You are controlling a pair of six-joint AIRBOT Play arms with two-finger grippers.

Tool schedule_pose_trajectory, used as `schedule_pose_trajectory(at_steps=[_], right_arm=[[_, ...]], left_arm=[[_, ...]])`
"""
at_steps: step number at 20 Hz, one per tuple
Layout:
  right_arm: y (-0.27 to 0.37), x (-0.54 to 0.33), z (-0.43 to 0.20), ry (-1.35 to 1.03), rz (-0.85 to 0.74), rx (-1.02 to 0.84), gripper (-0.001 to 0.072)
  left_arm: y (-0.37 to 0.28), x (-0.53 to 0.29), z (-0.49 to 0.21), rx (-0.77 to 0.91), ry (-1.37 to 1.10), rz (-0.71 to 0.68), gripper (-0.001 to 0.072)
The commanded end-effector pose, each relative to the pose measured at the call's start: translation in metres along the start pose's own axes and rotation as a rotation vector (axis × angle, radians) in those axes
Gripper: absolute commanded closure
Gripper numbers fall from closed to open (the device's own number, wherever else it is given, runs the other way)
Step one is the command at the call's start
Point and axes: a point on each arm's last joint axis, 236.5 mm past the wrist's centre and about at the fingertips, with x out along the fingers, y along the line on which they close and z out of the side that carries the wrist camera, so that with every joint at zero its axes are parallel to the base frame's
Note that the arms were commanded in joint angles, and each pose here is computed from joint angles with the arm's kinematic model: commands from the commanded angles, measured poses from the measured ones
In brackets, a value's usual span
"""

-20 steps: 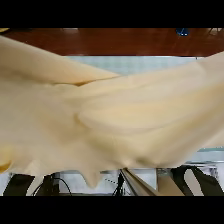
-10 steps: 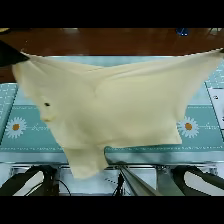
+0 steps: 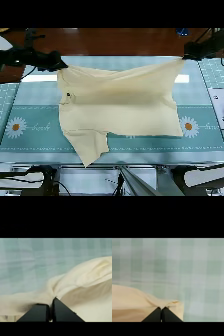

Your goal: Fold the shirts.

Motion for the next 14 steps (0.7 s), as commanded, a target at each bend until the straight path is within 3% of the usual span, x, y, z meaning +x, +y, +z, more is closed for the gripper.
schedule_pose_trajectory(at_steps=[1,5,14], right_arm=[[-0.008,0.045,0.027,-0.094,0.020,0.044,0.0694],[-0.015,0.071,0.037,-0.134,0.024,0.089,0.0694],[-0.017,0.098,-0.002,0.027,0.040,0.106,0.0694]], left_arm=[[0.029,0.039,0.025,-0.016,-0.103,0.048,0.0684],[0.049,0.059,0.036,-0.038,-0.157,0.083,0.0684],[0.055,0.093,-0.005,0.007,0.002,0.064,0.0684]])
